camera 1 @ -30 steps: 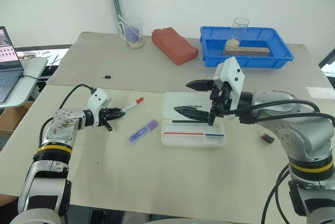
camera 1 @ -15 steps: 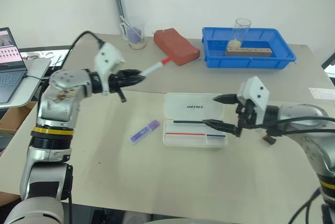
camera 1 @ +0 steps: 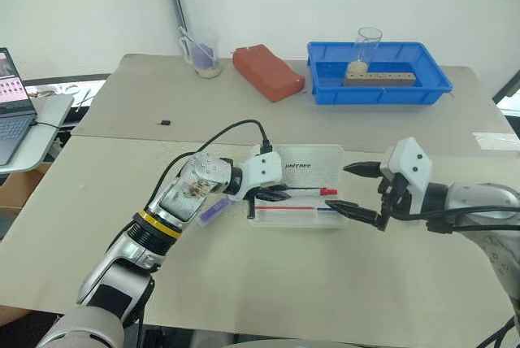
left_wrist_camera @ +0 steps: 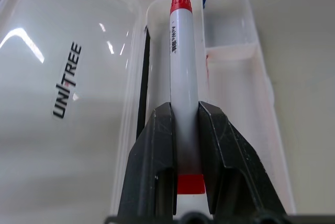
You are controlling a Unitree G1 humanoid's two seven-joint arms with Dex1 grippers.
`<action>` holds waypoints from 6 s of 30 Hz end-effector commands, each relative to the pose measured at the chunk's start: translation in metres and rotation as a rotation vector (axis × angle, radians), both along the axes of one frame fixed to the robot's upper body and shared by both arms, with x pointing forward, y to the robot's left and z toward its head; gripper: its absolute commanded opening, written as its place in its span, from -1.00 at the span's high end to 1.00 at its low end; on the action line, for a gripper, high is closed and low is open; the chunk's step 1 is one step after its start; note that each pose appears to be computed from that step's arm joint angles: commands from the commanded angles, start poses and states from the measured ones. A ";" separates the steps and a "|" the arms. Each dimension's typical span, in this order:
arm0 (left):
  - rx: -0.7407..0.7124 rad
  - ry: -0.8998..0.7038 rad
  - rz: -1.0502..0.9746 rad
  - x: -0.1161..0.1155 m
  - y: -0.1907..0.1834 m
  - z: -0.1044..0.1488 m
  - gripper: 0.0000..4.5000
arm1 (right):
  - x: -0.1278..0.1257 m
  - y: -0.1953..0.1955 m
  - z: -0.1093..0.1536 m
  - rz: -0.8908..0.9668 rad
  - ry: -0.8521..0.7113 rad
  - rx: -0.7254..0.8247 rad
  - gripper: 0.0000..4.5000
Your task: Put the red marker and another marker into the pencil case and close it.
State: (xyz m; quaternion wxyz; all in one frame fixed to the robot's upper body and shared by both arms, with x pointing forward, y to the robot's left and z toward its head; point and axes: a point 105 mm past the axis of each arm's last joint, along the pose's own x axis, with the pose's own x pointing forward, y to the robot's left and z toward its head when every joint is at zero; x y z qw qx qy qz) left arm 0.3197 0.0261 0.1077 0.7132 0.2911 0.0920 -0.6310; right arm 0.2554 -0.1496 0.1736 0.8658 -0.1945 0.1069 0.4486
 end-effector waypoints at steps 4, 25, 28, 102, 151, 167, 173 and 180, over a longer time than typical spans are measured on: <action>-0.038 -0.045 0.001 0.001 -0.004 0.014 0.04 | -0.002 0.004 0.008 -0.004 -0.038 0.008 -0.95; -0.032 0.074 0.562 -0.023 0.128 -0.029 -0.99 | 0.001 0.061 0.019 0.306 -0.036 0.054 -0.95; 0.003 0.093 0.603 -0.027 0.137 -0.043 -0.99 | 0.002 0.065 0.019 0.326 -0.032 0.055 -0.95; -0.428 -0.092 -0.228 -0.068 -0.012 0.079 -0.97 | 0.018 -0.154 -0.056 -0.360 0.248 -0.336 -0.95; -0.276 0.055 -0.181 -0.083 0.022 0.052 -1.00 | 0.022 -0.010 -0.052 0.300 0.142 -0.381 -0.14; -0.564 0.062 0.532 0.067 0.087 0.080 0.50 | 0.017 0.018 0.039 -0.003 -0.088 0.090 -0.76; -0.515 0.142 0.611 0.104 0.074 0.058 0.99 | 0.020 0.029 0.051 -0.031 -0.142 0.116 -0.76; -0.393 0.306 0.440 0.094 0.054 0.043 0.99 | 0.015 0.031 0.056 -0.039 -0.144 0.122 -0.76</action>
